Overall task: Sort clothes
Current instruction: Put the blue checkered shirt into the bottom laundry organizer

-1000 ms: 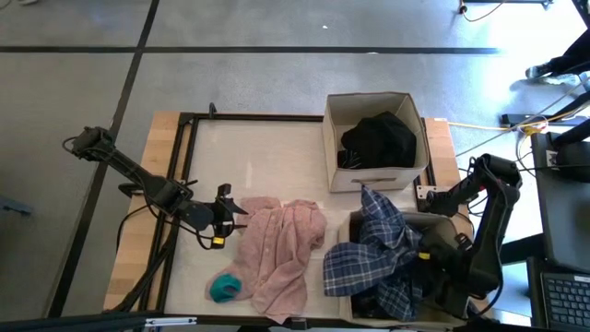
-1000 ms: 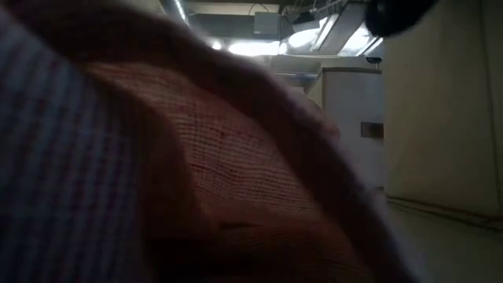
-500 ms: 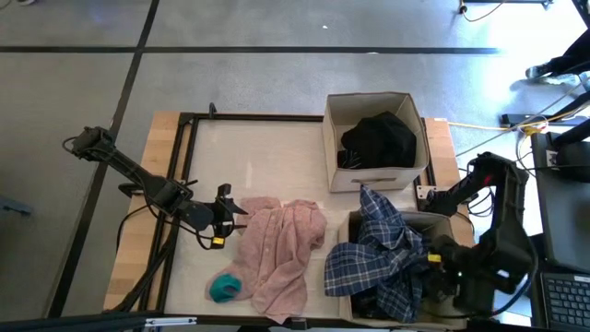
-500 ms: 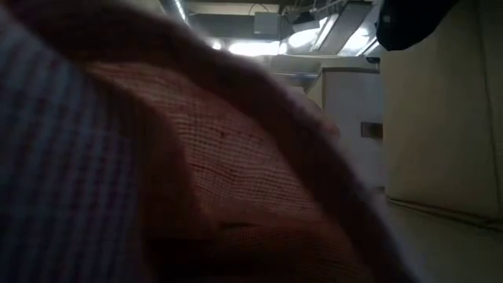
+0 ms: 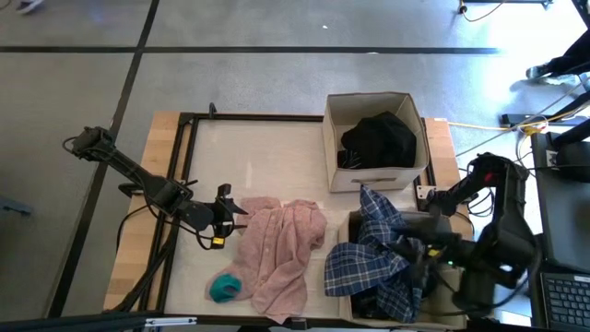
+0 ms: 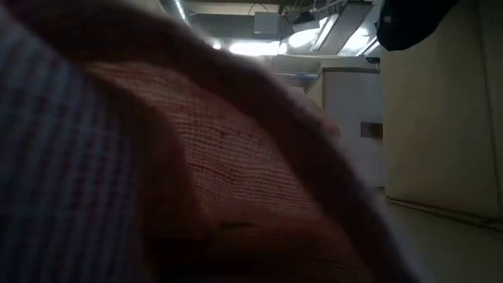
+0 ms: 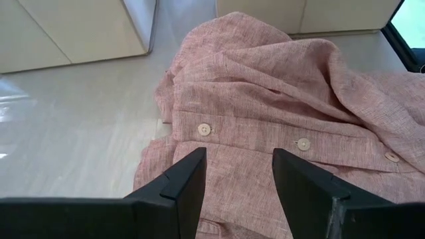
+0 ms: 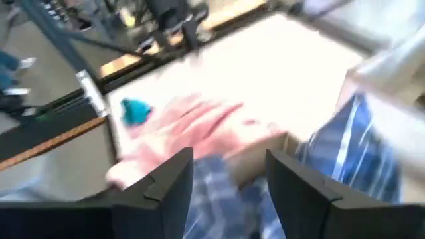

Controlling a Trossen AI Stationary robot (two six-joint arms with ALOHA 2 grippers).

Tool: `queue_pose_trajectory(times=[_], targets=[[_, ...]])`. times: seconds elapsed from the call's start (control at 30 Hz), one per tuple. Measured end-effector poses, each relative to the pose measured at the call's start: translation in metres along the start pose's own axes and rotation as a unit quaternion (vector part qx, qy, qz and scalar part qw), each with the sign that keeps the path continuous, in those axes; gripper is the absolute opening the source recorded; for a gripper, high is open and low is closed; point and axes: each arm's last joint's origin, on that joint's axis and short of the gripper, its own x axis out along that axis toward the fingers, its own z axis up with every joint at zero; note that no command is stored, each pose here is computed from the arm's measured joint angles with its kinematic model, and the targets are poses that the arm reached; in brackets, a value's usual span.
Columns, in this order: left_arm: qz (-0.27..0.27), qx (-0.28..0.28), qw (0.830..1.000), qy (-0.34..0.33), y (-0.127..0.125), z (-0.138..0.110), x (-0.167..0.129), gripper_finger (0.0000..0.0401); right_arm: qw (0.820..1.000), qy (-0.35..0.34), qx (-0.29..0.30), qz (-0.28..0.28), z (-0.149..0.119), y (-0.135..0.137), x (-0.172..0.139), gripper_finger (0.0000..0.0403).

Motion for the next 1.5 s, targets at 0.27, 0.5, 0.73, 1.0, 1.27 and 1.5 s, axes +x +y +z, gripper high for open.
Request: queue_pose_trajectory(times=[0.27,0.5,0.73,1.0,1.27,1.5], targets=[[0.0,0.0,1.0,0.0,0.0,0.0,0.0,0.0164,0.992,0.019,-0.062,-0.106,-0.01,-0.012,0.054,0.0189],[0.0,0.0,1.0,0.001,0.0,0.0,0.0,0.0164,0.989,0.058,-0.093,-0.103,-0.039,-0.012,0.092,0.0189],[0.0,0.0,1.0,0.0,0.0,0.0,0.0,0.0164,0.984,0.103,-0.112,-0.091,-0.066,-0.016,0.109,0.0189],[0.0,-0.001,1.0,0.001,0.0,0.0,0.0,0.0164,0.969,0.191,-0.117,-0.106,-0.098,-0.033,0.125,0.0189],[0.0,-0.003,1.0,0.001,0.0,0.0,0.0,0.0164,0.962,0.221,-0.106,-0.122,-0.127,-0.051,0.14,0.0189],[0.001,-0.002,1.0,0.002,0.0,0.0,0.0,0.0164,0.961,0.232,-0.1,-0.114,-0.148,-0.064,0.151,0.0189]])
